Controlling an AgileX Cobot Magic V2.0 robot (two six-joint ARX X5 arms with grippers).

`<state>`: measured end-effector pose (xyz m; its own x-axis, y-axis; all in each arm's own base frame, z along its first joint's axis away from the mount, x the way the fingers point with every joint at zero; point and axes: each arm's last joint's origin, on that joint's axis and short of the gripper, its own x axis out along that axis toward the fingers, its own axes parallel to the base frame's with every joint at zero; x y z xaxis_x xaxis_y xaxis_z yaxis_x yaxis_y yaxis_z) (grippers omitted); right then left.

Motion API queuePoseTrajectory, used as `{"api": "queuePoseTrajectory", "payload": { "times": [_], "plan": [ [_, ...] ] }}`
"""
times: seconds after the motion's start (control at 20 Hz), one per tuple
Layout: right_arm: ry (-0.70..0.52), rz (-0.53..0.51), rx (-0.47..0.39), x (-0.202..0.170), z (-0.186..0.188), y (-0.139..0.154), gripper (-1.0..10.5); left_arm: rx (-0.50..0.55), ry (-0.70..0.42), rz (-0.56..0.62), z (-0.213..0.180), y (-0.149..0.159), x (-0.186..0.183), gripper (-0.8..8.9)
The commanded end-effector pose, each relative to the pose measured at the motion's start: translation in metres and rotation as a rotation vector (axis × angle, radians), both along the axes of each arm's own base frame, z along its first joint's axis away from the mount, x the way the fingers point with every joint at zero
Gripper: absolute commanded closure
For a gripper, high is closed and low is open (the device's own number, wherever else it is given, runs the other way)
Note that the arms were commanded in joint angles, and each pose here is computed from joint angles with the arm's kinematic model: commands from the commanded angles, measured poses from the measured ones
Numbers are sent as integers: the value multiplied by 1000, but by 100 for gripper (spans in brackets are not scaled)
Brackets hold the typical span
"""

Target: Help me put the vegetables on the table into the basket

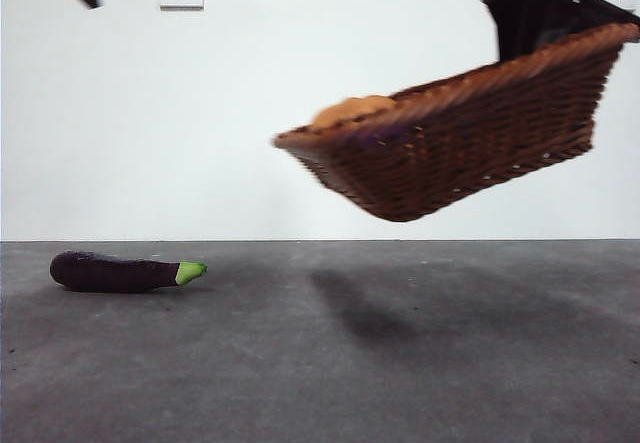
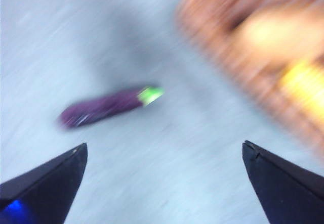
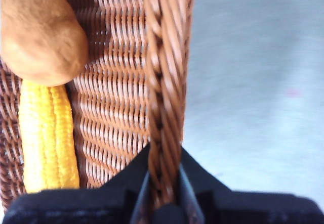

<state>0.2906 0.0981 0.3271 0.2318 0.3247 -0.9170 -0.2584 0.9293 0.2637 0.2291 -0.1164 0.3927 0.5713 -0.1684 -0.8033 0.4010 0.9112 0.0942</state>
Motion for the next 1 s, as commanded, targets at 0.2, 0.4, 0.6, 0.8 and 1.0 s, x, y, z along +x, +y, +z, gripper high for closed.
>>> {"api": "queuePoseTrajectory", "payload": {
  "times": [0.2,0.4,0.6,0.8,1.0],
  "plan": [
    [-39,-60,5,11,2,-37,962,-54,119,223,-17,40,29,248],
    [-41,-58,3,13,2,-47,962,20,291,247,-67,53,80,248],
    [-26,-33,6,11,1,-47,962,78,266,102,-108,54,125,252],
    [-36,-17,36,12,2,-46,962,221,235,-309,-126,28,132,251],
    [-63,4,44,14,2,-45,962,338,134,-710,-129,14,133,251]
  ]
}}
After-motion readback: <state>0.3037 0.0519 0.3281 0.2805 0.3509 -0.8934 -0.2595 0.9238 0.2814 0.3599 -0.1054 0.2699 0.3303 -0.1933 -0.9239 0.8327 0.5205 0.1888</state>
